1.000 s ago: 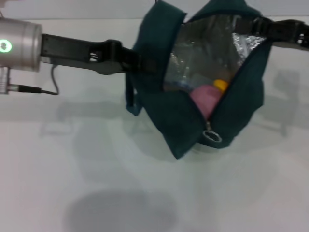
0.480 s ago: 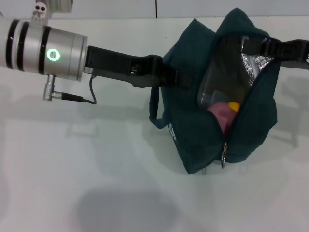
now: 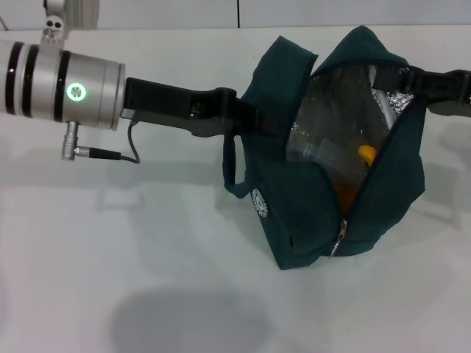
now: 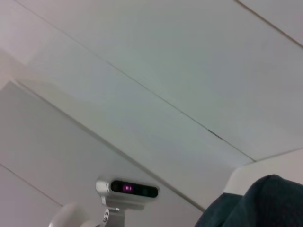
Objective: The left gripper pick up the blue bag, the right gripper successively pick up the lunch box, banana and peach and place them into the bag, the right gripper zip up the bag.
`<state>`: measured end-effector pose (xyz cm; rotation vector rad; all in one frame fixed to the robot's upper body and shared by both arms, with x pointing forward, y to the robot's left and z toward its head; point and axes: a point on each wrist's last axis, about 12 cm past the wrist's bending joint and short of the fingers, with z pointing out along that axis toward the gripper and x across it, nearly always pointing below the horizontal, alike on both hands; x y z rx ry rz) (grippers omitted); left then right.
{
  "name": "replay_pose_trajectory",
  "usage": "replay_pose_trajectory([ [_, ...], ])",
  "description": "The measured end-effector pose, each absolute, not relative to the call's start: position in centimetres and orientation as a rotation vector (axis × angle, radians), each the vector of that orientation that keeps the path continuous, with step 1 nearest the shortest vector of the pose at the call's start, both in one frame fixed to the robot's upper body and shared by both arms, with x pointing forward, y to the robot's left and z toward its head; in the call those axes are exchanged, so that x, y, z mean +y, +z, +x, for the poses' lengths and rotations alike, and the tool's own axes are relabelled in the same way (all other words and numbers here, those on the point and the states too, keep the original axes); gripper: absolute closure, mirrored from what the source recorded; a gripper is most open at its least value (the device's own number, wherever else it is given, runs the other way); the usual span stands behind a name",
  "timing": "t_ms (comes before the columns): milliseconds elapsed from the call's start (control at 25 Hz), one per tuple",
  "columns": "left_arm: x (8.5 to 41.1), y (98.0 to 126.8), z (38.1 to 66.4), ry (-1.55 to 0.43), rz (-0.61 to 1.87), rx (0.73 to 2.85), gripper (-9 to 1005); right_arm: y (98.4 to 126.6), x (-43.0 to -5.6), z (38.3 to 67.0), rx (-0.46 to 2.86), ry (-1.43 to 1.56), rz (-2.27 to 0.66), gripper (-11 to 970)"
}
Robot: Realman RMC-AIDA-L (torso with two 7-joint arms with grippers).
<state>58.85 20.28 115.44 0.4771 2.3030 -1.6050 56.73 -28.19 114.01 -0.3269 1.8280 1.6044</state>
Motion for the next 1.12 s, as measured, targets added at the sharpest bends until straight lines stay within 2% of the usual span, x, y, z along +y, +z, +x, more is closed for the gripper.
replay_pose_trajectory([
  [440,21.0,114.7,58.7,-1.577,0.427,2.307,965,113.7,-29.9,54.8,1.731,1.641,-0.275,541],
  [720,21.0,114.7,58.8,-1.57,0.423,2.307,966,114.1,-31.8,52.4,1.574,1.668,-0.299,270],
  [880,20.9,114.6,58.7,-1.574,0.424,2.308,965,114.1,-32.1,50.4,1.478,1.664,-0.446,133],
  [1000,20.8,114.4,58.6,-1.58,0.423,2.312,965,113.5,-32.2,48.2,1.384,1.601,-0.615,131],
  [1120,20.8,114.3,58.6,-1.58,0.422,2.313,965,111.5,-31.6,46.4,1.376,1.5,-0.746,129],
])
